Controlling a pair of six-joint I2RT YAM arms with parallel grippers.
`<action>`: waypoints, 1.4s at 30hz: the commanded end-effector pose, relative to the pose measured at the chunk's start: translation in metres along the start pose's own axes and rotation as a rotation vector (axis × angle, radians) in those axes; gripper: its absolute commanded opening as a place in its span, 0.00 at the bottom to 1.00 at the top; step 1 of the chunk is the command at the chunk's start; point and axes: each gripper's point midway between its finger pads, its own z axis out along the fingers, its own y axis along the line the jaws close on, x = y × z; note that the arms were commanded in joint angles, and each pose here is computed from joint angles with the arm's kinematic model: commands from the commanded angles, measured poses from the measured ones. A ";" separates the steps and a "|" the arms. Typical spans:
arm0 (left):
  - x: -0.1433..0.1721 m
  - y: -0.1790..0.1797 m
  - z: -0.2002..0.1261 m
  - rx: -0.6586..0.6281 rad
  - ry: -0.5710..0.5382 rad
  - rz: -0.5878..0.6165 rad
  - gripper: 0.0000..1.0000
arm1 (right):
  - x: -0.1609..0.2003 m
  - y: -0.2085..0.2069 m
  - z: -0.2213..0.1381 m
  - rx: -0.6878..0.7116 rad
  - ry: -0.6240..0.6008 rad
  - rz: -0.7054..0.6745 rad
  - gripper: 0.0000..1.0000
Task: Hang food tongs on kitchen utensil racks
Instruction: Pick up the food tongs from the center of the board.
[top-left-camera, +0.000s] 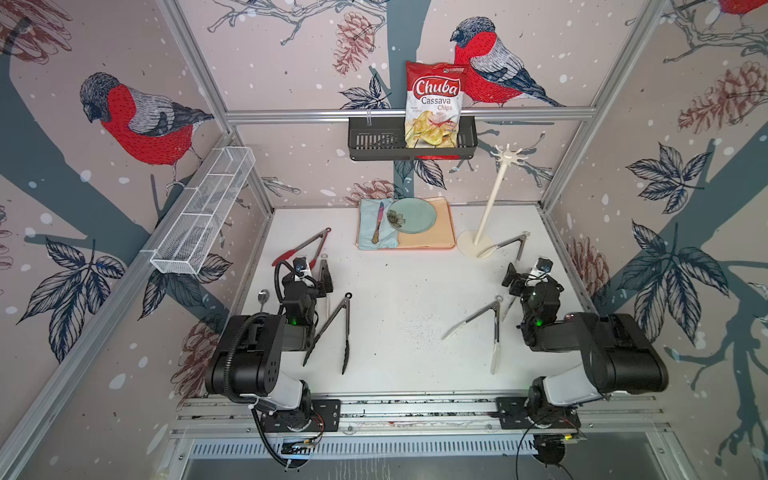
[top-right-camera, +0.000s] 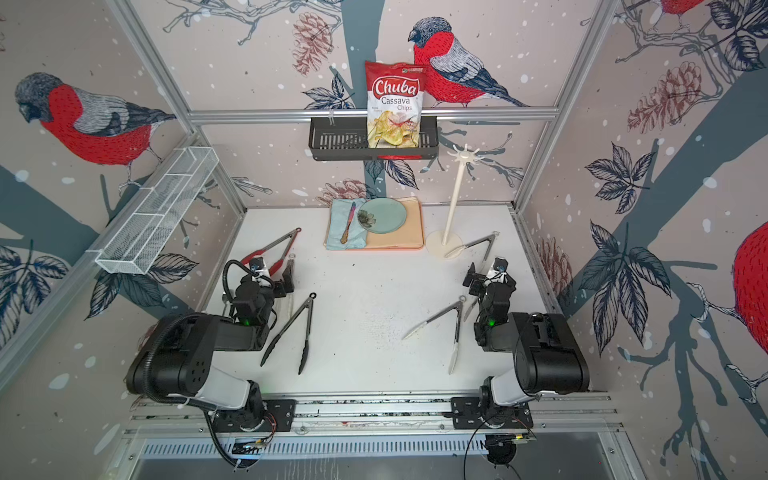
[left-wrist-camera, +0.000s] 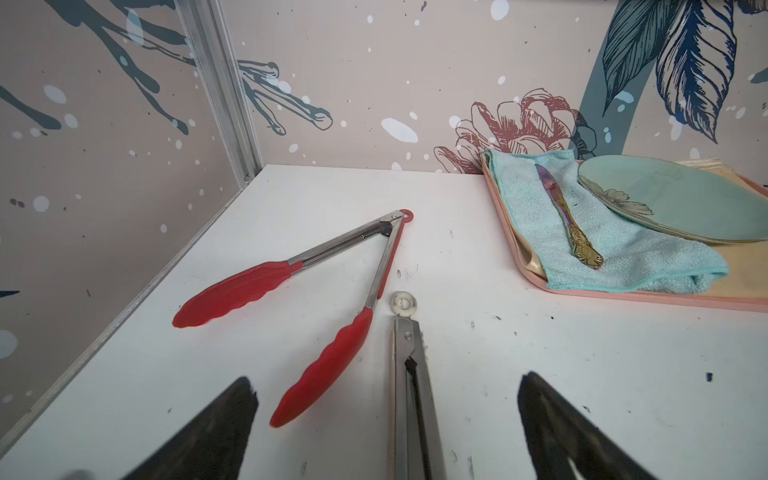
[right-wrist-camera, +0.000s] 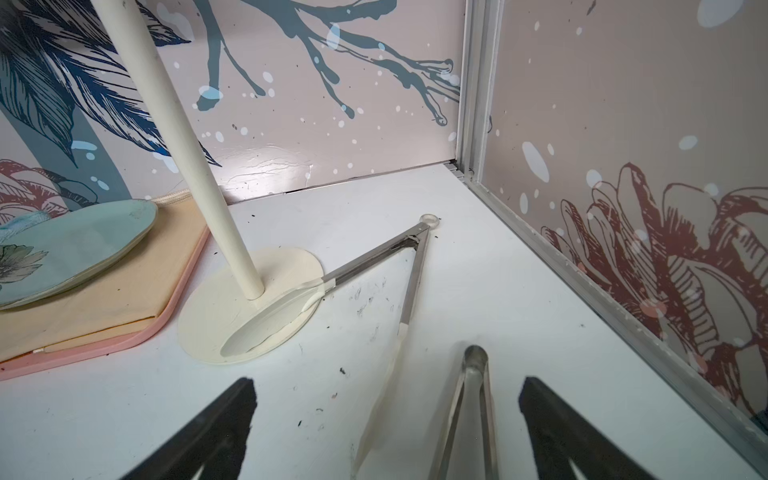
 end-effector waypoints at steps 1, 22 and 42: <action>-0.007 0.000 0.000 -0.002 -0.028 0.008 0.97 | -0.008 0.000 0.000 0.004 -0.029 0.003 1.00; -0.007 0.001 0.000 -0.004 -0.028 0.008 0.97 | -0.008 0.000 0.001 0.003 -0.030 0.005 1.00; -0.037 -0.005 0.009 0.013 0.045 0.020 0.97 | -0.038 -0.009 0.000 0.106 -0.013 0.020 1.00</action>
